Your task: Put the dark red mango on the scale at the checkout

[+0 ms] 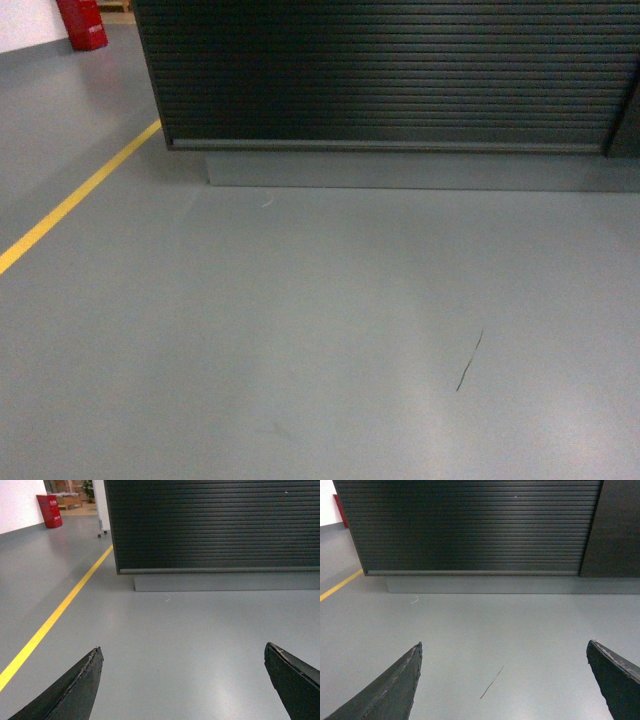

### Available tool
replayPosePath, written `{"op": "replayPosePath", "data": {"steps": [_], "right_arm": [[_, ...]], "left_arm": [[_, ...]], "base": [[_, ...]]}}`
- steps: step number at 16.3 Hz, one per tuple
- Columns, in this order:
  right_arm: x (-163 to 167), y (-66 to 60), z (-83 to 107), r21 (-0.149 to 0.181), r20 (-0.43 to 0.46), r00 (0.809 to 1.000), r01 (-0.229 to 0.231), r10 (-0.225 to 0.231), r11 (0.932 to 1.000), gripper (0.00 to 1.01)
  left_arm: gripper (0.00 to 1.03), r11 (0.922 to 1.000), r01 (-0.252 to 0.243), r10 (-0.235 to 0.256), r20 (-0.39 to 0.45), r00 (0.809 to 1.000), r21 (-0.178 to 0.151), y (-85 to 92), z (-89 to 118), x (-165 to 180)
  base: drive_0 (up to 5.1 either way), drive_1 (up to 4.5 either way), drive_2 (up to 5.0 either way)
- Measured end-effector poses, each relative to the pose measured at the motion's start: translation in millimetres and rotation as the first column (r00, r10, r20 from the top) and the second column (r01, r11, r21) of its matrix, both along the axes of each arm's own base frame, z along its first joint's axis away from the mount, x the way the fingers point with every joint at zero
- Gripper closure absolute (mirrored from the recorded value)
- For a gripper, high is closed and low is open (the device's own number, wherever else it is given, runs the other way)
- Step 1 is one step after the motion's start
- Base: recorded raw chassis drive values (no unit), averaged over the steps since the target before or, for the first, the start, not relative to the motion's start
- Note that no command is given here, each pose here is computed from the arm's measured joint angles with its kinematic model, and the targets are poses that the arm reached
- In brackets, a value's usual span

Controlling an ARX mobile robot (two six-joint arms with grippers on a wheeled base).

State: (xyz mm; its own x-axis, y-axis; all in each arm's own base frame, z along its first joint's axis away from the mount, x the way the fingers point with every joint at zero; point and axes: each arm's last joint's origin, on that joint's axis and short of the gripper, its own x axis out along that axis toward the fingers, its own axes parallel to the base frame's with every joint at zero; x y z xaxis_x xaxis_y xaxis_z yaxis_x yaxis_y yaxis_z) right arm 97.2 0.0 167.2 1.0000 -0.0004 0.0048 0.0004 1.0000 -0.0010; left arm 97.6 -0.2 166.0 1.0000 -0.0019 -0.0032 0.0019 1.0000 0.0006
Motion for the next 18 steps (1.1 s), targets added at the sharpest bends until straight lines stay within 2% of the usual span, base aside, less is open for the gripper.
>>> {"op": "replayPosePath", "data": {"steps": [18], "right_arm": [[0.0,0.0,-0.1,0.0,-0.002,1.0,0.0,0.0,1.0,0.03]], "left_arm": [[0.05,1.0,0.0,0.0,0.002,1.0,0.0,0.0,0.1,0.0]], "base": [[0.0,2.93,-2.9]]}}
